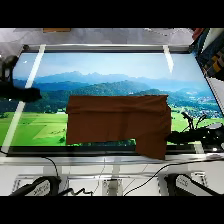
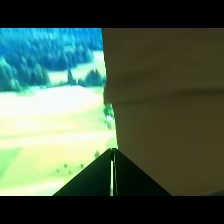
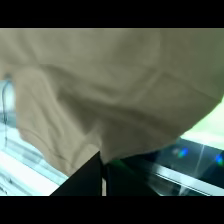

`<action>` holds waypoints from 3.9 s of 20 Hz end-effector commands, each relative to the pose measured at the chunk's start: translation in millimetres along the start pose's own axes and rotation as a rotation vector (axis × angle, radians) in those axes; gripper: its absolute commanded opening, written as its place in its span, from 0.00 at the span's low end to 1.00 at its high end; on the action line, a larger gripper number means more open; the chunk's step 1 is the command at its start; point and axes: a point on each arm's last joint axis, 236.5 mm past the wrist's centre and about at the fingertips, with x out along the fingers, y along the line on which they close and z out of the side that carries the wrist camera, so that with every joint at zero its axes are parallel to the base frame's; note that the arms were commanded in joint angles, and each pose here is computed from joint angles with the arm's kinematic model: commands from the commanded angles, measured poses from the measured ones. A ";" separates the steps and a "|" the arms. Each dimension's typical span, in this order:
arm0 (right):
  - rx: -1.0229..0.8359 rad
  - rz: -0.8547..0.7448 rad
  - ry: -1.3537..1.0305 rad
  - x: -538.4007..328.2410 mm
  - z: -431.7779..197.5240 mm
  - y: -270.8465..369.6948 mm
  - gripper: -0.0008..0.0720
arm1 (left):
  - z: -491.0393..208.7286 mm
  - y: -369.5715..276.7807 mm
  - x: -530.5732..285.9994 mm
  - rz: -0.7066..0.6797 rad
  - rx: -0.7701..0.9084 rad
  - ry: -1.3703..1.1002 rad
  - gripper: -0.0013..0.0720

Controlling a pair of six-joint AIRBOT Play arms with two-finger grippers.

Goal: Fold the clothes and pants, and hang the long-sleeved shirts on hangers.

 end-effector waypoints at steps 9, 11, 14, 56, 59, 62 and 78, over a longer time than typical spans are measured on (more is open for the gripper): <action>-0.040 -0.031 -0.135 -23.4 19.0 19.2 0.03 | -221.6 -21.0 108.3 -0.077 -0.226 0.317 0.66; -0.040 -0.031 -0.135 -23.4 19.1 19.0 0.03 | -211.6 -28.4 109.9 -0.111 -0.241 0.279 0.66; -0.039 -0.039 -0.145 -23.8 21.4 17.2 0.03 | -205.7 -29.1 111.4 -0.116 -0.254 0.254 0.39; -0.034 0.029 -0.176 -26.5 27.1 35.5 0.03 | -233.8 -62.2 141.0 -0.364 -0.228 0.475 0.03; -0.058 0.124 -0.313 -44.6 51.3 69.8 0.03 | -209.1 -76.7 114.0 -0.452 -0.157 0.476 0.03; -0.115 0.141 -0.420 -71.2 68.4 94.0 0.03 | -166.7 -83.2 79.4 -0.486 -0.046 0.411 0.03; 0.223 -0.104 -1.030 -80.4 229.6 61.1 0.03 | 52.7 -45.8 146.0 -0.172 -0.250 -0.377 0.03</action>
